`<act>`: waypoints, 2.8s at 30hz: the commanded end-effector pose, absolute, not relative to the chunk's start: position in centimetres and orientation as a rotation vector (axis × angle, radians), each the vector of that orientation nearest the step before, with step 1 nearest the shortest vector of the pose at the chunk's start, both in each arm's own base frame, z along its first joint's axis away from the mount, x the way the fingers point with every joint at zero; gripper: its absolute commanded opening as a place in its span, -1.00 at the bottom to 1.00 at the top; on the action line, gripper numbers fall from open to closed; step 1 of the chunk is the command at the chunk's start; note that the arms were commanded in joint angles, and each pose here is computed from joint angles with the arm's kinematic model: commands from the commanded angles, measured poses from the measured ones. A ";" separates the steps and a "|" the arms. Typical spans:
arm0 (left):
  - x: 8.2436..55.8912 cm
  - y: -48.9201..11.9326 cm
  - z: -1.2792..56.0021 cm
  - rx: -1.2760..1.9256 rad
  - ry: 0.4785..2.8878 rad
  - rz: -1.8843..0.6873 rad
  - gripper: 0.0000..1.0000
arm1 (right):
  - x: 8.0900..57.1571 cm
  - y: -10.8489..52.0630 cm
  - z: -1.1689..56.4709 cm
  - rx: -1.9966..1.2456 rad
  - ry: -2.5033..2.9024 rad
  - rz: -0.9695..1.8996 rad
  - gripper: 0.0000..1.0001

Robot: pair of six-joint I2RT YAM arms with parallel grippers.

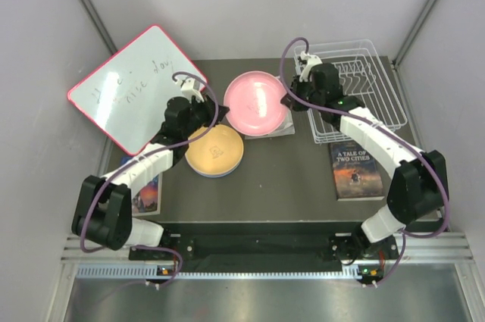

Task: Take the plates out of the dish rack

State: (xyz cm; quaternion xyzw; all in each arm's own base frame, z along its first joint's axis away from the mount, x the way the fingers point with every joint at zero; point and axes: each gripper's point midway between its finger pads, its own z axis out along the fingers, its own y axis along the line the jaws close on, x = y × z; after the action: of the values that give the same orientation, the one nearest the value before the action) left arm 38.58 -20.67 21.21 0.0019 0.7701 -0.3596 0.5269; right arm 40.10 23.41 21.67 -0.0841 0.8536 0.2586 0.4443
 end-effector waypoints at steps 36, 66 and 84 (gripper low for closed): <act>33.9 -8.6 17.0 -0.309 1.981 -0.216 -1.00 | 42.0 20.3 23.3 -0.183 2.054 0.519 0.37; 30.9 -7.9 12.3 -0.403 2.133 -0.193 -0.25 | 41.9 18.0 21.3 -0.126 2.087 0.462 0.39; 32.4 -7.8 17.8 -0.316 1.980 -0.200 0.61 | 42.5 13.9 22.8 -0.067 2.045 0.276 0.53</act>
State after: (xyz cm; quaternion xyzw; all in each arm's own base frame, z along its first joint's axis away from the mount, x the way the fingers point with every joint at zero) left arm 30.54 -7.32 12.90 -0.1497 0.8676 -0.0622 0.4701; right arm 42.20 16.63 19.10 -0.0443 0.8729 0.1577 0.4596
